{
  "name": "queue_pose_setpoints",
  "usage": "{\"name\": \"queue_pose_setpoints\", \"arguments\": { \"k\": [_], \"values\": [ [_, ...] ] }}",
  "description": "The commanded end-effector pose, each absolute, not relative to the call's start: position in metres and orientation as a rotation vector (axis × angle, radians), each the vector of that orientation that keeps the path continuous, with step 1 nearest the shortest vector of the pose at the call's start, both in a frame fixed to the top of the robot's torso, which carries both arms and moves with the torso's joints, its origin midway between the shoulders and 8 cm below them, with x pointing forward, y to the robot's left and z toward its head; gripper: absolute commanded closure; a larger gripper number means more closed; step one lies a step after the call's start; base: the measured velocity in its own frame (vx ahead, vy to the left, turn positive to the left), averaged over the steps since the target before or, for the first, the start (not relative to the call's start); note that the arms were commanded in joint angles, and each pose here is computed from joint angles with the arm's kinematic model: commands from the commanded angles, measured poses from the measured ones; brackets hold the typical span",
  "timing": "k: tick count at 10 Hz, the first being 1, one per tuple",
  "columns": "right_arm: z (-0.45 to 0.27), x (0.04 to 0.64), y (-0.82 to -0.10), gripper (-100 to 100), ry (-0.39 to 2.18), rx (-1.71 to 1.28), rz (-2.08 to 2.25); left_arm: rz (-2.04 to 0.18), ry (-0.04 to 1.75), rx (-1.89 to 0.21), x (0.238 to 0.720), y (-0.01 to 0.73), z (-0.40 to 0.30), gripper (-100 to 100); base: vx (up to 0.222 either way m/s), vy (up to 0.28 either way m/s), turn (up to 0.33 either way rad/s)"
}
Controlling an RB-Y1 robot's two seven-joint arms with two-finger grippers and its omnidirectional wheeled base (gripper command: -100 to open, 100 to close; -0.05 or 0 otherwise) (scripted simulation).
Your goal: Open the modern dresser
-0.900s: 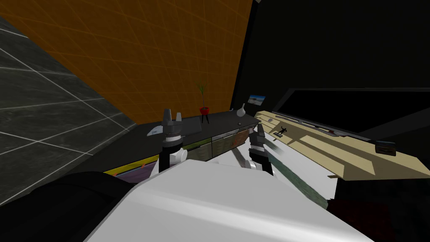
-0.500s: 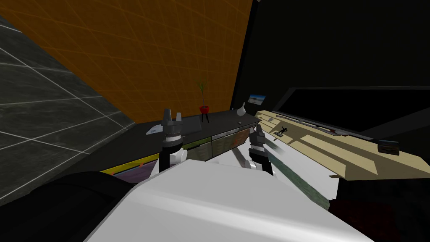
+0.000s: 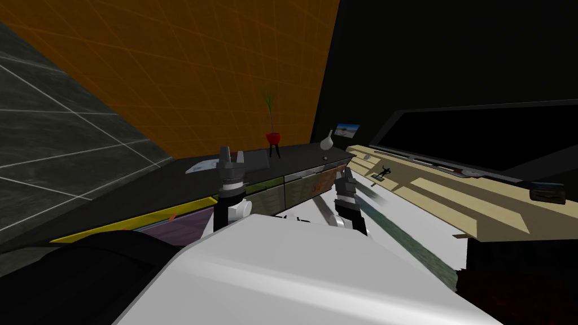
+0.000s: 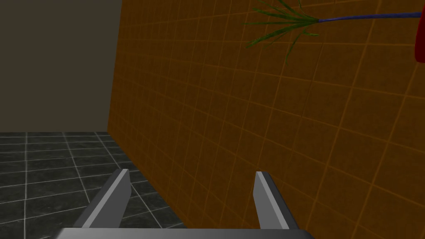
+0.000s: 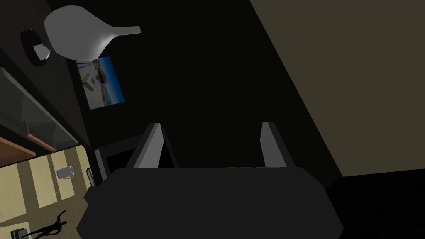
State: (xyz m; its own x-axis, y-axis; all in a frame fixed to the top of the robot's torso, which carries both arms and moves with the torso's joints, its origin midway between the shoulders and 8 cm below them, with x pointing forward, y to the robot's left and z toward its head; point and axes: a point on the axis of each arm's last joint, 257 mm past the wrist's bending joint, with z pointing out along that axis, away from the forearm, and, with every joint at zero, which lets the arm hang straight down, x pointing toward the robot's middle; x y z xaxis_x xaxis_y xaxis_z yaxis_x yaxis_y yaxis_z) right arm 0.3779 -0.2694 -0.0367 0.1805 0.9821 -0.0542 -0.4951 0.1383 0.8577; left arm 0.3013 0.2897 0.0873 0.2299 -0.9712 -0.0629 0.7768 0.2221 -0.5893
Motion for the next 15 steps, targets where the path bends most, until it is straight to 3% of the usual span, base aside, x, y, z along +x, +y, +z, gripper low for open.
{"name": "queue_pose_setpoints", "arguments": {
  "k": [1,15],
  "values": [
    [-0.037,0.378,-0.269,0,0.751,0.819,1.227,-1.281,0.509,-0.468,0.306,0.285,0.082,-100,0.017,-0.028,0.016],
    [-0.037,0.378,-0.269,0,0.752,0.82,1.227,-1.35,0.576,-0.551,0.343,0.311,-0.01,-100,0.04,-0.11,0.033]
  ]
}}
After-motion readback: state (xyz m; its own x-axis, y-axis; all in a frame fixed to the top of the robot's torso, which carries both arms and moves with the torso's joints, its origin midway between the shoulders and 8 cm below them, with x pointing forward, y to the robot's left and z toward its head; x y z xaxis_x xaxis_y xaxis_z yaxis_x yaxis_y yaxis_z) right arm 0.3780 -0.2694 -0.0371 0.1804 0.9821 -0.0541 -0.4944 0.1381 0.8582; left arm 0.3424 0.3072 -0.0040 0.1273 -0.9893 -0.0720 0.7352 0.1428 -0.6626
